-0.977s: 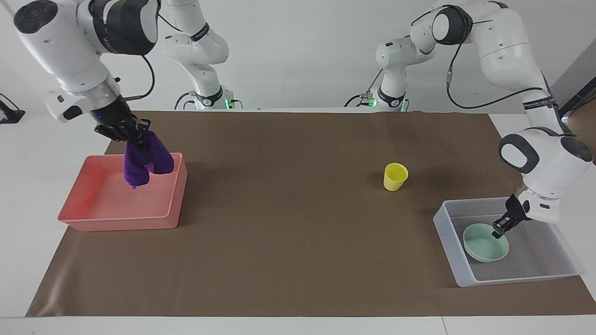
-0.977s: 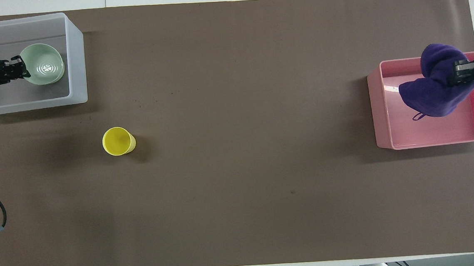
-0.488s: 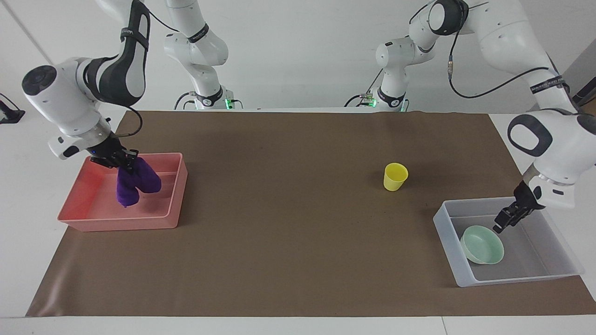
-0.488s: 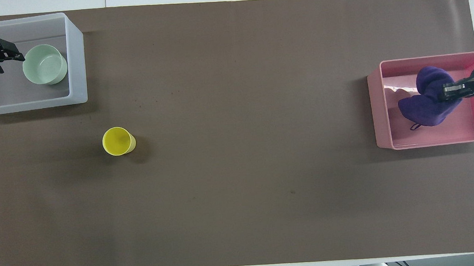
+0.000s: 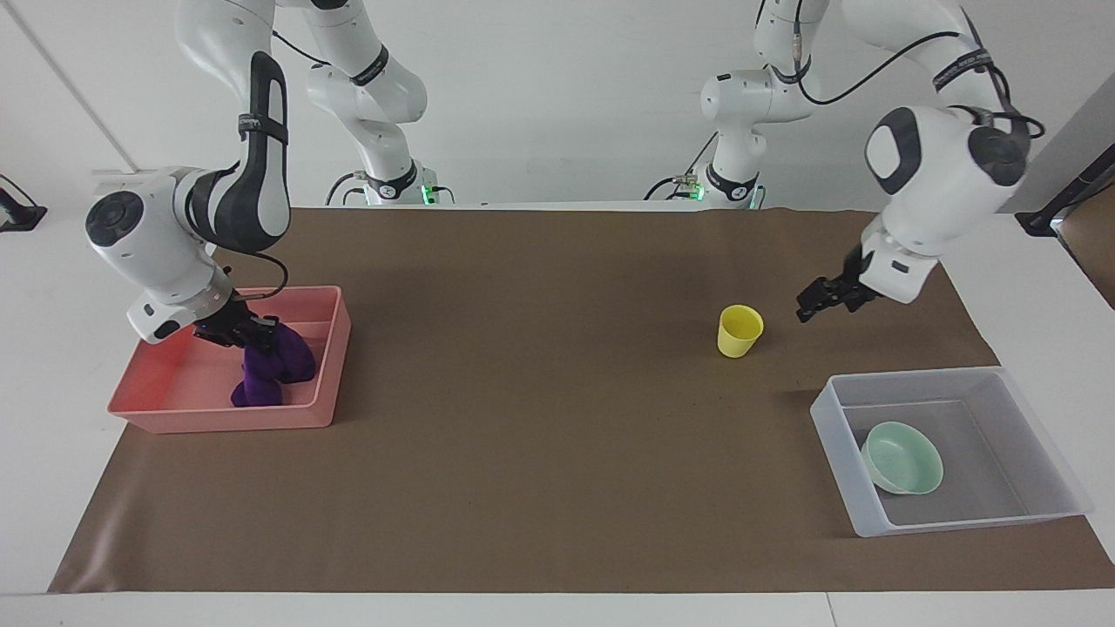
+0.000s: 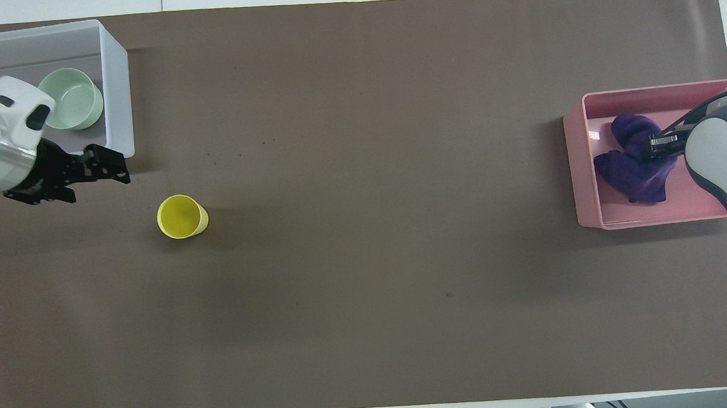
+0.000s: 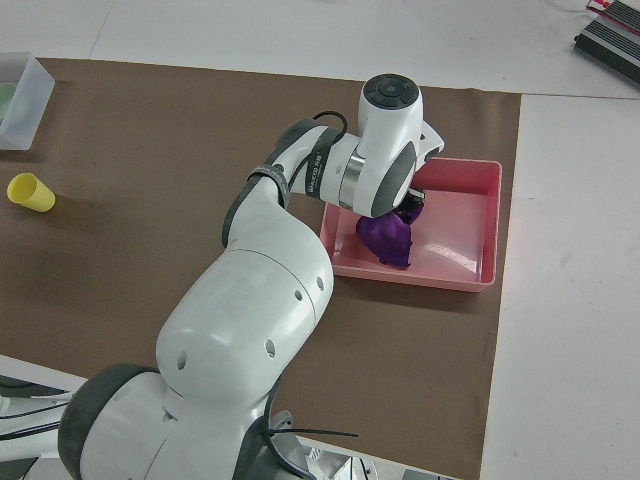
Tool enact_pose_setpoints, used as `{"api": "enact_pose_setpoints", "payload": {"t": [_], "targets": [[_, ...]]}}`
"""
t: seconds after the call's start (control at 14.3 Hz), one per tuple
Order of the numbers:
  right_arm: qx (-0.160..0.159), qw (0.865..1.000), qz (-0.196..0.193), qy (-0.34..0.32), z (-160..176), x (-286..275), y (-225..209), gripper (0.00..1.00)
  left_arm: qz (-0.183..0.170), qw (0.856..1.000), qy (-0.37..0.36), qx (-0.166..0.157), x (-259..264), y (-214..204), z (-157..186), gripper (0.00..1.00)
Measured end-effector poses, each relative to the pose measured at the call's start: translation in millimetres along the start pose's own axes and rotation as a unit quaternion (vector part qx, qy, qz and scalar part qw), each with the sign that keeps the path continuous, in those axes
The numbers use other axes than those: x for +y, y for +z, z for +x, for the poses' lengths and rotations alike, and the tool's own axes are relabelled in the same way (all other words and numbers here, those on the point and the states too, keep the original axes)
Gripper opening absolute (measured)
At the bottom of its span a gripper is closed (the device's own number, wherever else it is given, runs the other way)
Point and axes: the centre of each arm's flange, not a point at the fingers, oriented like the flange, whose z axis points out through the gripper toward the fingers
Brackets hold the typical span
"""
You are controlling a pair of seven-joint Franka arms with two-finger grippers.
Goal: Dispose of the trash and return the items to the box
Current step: 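Reach the left gripper to the yellow cup while the right gripper withdraws, then lift the yellow cup with the left gripper into the white bin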
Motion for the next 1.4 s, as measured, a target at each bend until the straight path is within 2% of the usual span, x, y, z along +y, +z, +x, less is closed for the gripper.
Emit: {"api": "enact_pose_setpoints", "payload": {"t": [0.21, 0.35, 0.42, 0.49, 0.63, 0.91, 1.12, 1.26, 1.4], "targets": [[0.004, 1.000, 0.000, -0.018, 4.9, -19.6, -36.7, 0.70, 0.003, 1.000, -0.008, 0.009, 9.8, 52.7, -27.8, 1.00], [0.009, 0.999, 0.000, -0.044, 10.7, -50.4, -70.5, 0.93, 0.004, 1.000, -0.014, 0.008, 7.3, 64.8, -32.1, 0.95], [0.012, 0.998, 0.000, -0.054, 13.7, -69.2, -84.8, 1.00, 0.005, 1.000, -0.017, 0.006, 5.0, 68.9, -33.5, 0.87], [0.011, 0.998, 0.001, -0.057, 15.8, -87.6, -96.9, 1.00, 0.006, 1.000, -0.018, 0.005, 3.1, 71.5, -34.2, 0.72], [0.001, 0.998, 0.002, -0.056, 16.4, -115.4, -122.6, 1.00, 0.005, 1.000, -0.021, 0.006, 0.3, 72.7, -33.7, 0.50], [-0.025, 0.997, 0.003, -0.066, 6.4, -135.1, -173.8, 1.00, 0.004, 1.000, -0.024, 0.008, -1.2, 70.8, -32.3, 0.04], [-0.041, 0.997, 0.004, -0.067, -15.4, -136.2, -208.2, 1.00, -0.002, 0.999, -0.028, 0.021, 0.9, 47.0, -24.8, 0.03], [-0.046, 0.997, 0.004, -0.067, -36.1, -136.7, -229.3, 1.00, -0.013, 0.998, -0.044, 0.043, -5.5, -6.2, -4.6, 0.03], [-0.047, 0.997, 0.004, -0.068, -55.2, -138.4, -245.0, 1.00, -0.027, 0.994, -0.075, 0.079, -33.4, -62.5, 23.3, 0.03]]}}
